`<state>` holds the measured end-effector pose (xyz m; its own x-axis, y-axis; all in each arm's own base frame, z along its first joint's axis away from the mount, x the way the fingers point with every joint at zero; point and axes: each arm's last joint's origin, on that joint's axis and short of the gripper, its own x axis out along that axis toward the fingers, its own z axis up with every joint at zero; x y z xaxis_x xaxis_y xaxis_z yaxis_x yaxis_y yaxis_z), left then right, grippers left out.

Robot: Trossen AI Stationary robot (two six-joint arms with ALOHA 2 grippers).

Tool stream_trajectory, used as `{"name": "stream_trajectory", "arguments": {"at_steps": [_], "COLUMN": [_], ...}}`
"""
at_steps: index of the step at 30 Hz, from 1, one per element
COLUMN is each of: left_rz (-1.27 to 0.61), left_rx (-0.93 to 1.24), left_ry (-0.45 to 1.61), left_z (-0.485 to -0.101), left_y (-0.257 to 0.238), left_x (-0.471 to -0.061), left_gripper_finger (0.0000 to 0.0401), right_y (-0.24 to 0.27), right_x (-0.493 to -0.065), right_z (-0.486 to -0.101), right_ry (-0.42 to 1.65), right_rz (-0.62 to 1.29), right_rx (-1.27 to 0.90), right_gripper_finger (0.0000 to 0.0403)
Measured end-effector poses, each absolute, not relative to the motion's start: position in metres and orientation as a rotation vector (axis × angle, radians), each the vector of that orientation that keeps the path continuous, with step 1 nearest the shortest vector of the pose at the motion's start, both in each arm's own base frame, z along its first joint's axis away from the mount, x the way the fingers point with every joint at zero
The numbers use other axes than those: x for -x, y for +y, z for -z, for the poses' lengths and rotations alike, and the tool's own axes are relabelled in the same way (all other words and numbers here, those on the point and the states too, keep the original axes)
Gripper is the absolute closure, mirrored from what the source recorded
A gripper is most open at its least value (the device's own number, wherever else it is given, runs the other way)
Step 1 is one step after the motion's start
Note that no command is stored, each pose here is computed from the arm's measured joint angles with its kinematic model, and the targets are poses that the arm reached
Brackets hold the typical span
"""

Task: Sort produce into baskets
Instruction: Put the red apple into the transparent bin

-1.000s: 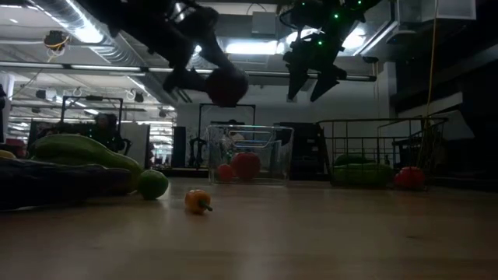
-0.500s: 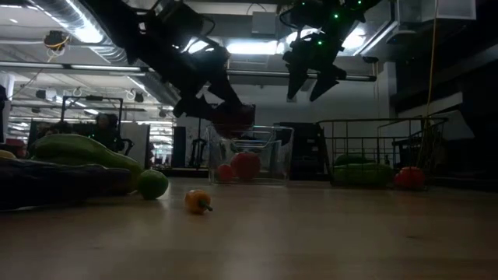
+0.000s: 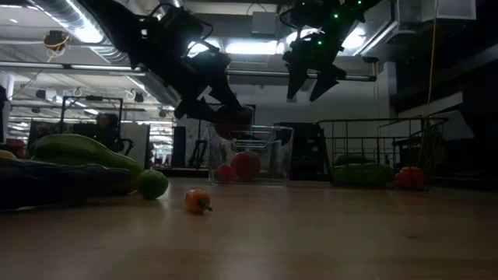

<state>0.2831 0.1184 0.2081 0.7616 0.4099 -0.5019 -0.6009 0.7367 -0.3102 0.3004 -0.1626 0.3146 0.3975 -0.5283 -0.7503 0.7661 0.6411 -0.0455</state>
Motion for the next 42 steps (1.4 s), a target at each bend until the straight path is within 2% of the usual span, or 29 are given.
{"name": "stream_trajectory", "arguments": {"at_steps": [15,23,27,38,42], "left_rz": [-0.593,-0.54,-0.497,-0.507,-0.539], "left_rx": [0.506,0.388,0.473,0.493,0.636], "left_ry": [0.4,0.442,0.435,0.45,0.443], "left_z": [-0.2092,-0.2089,-0.2085,-0.2069,-0.2048], "left_y": [0.1244,0.1248,0.1226,0.1224,0.1208], "left_x": [-0.2811,-0.2808,-0.2816,-0.2806,-0.2799], "left_gripper_finger": [0.0095,0.0095,0.0095,0.0095,0.0095], "right_y": [-0.1626,-0.1625,-0.1626,-0.1626,-0.1626], "right_x": [-0.3004,-0.3004,-0.3004,-0.3004,-0.3004], "right_z": [-0.3146,-0.3146,-0.3146,-0.3146,-0.3146], "right_ry": [0.813,0.813,0.813,0.814,0.813], "right_rz": [0.839,0.839,0.839,0.839,0.839], "right_rx": [-0.331,-0.331,-0.331,-0.331,-0.331], "right_gripper_finger": [0.0006,0.0006,0.0006,0.0006,0.0006]}}
